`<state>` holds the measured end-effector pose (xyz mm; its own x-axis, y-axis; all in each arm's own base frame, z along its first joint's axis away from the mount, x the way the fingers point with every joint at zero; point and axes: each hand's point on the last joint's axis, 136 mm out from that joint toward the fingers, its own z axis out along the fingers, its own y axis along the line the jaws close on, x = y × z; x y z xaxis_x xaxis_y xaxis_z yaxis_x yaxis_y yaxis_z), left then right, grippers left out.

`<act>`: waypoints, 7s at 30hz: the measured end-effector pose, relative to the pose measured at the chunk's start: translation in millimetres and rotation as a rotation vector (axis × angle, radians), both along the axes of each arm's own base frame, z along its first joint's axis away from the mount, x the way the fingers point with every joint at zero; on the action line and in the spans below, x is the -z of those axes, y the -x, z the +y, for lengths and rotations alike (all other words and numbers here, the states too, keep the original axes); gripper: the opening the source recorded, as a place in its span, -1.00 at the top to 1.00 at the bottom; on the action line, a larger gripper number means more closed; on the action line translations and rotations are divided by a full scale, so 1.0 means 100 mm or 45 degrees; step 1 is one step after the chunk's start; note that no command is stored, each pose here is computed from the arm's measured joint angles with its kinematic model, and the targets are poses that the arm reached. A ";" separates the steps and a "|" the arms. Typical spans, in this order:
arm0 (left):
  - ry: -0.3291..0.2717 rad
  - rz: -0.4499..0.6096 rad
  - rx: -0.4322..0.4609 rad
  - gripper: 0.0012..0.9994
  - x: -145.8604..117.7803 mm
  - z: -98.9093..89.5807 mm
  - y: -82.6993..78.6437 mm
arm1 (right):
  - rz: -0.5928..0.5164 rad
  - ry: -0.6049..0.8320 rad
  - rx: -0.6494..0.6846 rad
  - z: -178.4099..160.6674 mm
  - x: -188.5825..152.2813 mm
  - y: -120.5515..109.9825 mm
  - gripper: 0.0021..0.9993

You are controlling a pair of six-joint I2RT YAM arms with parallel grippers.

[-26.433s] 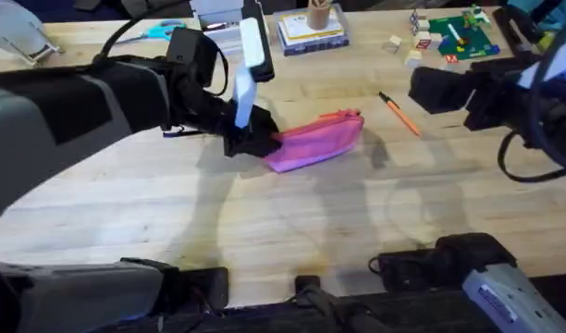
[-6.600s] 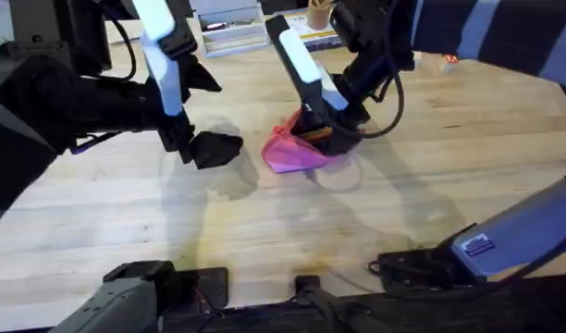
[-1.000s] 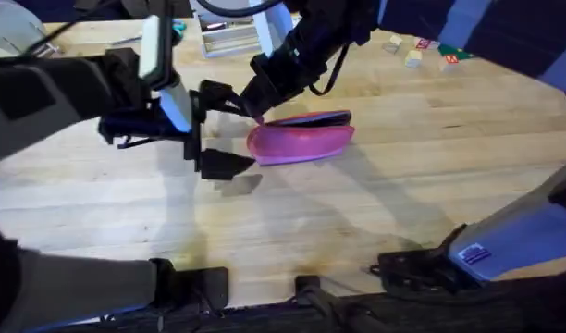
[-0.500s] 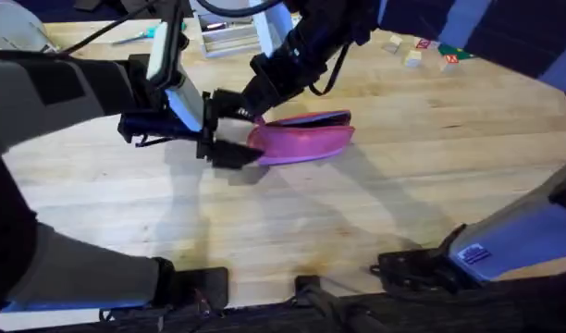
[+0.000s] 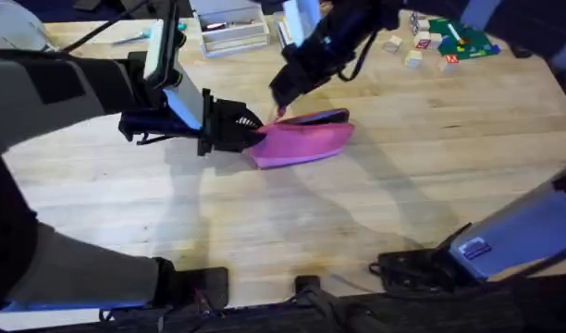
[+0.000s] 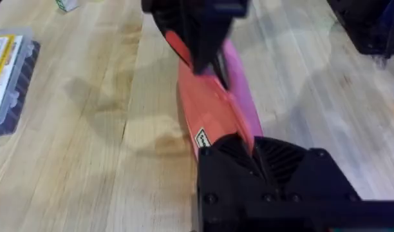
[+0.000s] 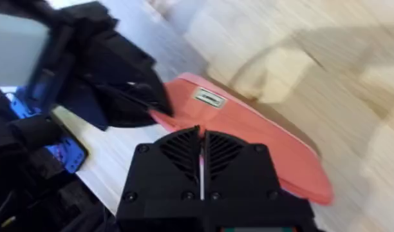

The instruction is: Unzip the bag, pick up the pens from the table one at a time and place them inside, then zip the bag closed.

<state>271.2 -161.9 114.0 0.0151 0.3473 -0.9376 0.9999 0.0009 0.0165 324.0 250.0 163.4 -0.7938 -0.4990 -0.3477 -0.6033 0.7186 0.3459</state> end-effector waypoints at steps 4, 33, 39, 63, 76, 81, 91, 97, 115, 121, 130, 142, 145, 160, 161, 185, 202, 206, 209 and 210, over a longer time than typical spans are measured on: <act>-0.001 -0.004 0.000 0.92 0.00 0.00 0.00 | 0.017 0.014 0.076 -0.26 0.02 -0.13 0.94; -0.040 0.013 -0.001 0.92 0.05 0.02 0.01 | 0.010 0.120 0.542 -1.71 0.04 -0.67 0.94; -0.040 0.014 -0.001 0.92 0.05 0.02 0.01 | -0.007 0.112 0.421 -1.31 -0.03 -0.55 -0.49; -0.041 0.013 -0.001 0.92 0.05 0.02 0.01 | -0.118 -0.002 0.395 -0.79 -0.59 -0.28 -1.00; 0.001 0.014 0.001 -0.98 -0.01 0.00 0.02 | -0.111 -0.005 0.407 -0.79 -0.59 -0.28 -1.00; 0.001 0.014 0.001 -0.99 -0.01 0.00 0.02 | -0.081 -0.017 0.462 -0.78 -0.59 -0.28 -1.00; -0.041 0.041 -0.080 -0.99 -0.07 0.19 0.01 | -0.049 -0.017 0.478 -0.75 -0.58 -0.23 -1.00; -0.078 -0.002 -0.243 -0.99 -0.30 0.54 -0.01 | -0.039 -0.014 0.393 -0.52 -0.57 -0.09 -1.00; -0.172 0.035 -0.436 -0.99 -0.39 0.95 0.07 | -0.016 -0.016 0.245 -0.08 -0.55 0.22 -1.00; -0.172 0.035 -0.436 -0.99 -0.39 0.95 0.07 | 0.098 0.031 0.315 -0.04 -0.23 0.17 -1.00; -0.172 0.035 -0.436 -0.99 -0.39 0.95 0.07 | 0.139 0.127 0.408 -0.08 0.08 0.04 -1.00; -0.172 0.035 -0.436 -0.99 -0.39 0.95 0.07 | 0.193 0.193 0.519 0.00 0.24 0.10 -1.00; -0.171 0.035 -0.436 -0.99 -0.40 0.95 0.06 | 0.192 0.207 0.505 0.03 0.25 0.14 -1.00; -0.171 0.035 -0.436 -0.99 -0.40 0.95 0.06 | 0.215 0.311 0.531 -0.07 0.41 0.16 -0.03; -0.170 0.036 -0.436 -0.99 -0.40 0.95 0.06 | 0.214 0.313 0.531 -0.07 0.41 0.16 0.10; -0.171 0.035 -0.436 -0.99 -0.40 0.95 0.06 | 0.201 0.307 0.539 -0.06 0.40 0.13 0.94; -0.171 0.035 -0.436 -0.99 -0.40 0.95 0.06 | 0.081 0.199 0.534 -0.02 0.09 0.06 0.94; -0.170 0.035 -0.436 -0.99 -0.40 0.95 0.06 | 0.079 0.198 0.534 -0.02 0.09 0.05 0.94; -0.168 0.045 -0.436 -0.99 -0.40 0.94 0.08 | 0.068 0.205 0.530 -0.03 0.09 0.04 0.94; -0.165 0.061 -0.435 -0.99 -0.40 0.93 0.09 | 0.065 0.207 0.531 -0.04 0.09 0.04 0.94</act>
